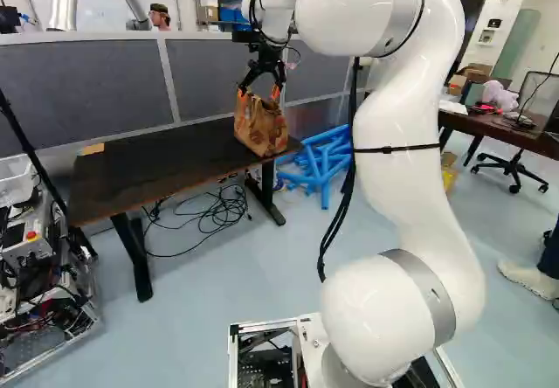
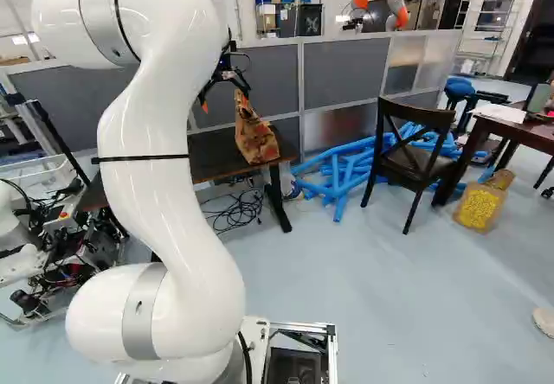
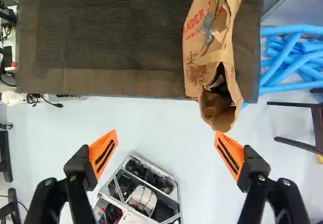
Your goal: Pick up the bag on the ground and place it on the table
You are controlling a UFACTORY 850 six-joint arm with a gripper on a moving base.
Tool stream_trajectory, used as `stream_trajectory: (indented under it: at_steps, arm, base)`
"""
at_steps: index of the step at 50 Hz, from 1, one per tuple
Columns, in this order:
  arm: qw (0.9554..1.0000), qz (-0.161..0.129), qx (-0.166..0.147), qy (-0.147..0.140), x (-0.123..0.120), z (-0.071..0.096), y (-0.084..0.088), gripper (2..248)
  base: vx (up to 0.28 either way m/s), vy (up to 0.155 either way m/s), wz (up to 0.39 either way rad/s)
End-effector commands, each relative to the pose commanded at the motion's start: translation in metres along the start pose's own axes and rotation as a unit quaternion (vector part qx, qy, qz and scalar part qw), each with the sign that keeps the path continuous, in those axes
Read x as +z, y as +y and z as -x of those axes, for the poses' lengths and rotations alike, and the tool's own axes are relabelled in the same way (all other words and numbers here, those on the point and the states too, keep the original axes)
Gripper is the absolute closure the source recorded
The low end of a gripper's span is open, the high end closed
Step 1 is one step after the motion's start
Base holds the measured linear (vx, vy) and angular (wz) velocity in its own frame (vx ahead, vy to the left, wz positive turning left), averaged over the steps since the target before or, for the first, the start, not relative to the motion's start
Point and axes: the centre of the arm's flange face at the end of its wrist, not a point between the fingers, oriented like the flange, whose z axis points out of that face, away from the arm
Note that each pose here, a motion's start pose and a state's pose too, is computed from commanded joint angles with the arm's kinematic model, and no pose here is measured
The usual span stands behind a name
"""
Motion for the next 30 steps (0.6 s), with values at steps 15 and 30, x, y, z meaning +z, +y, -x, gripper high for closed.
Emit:
stream_trajectory:
  at_steps: [15, 30]
  arm:
    - [1.0, 0.0, 0.0, 0.0, 0.0, 0.0, 0.0, 3]
    - [1.0, 0.003, 0.002, 0.003, 0.0014, 0.0022, 0.0007, 3]
  base:
    - [0.006, 0.0, -0.001]
    - [0.0, 0.0, 0.0]
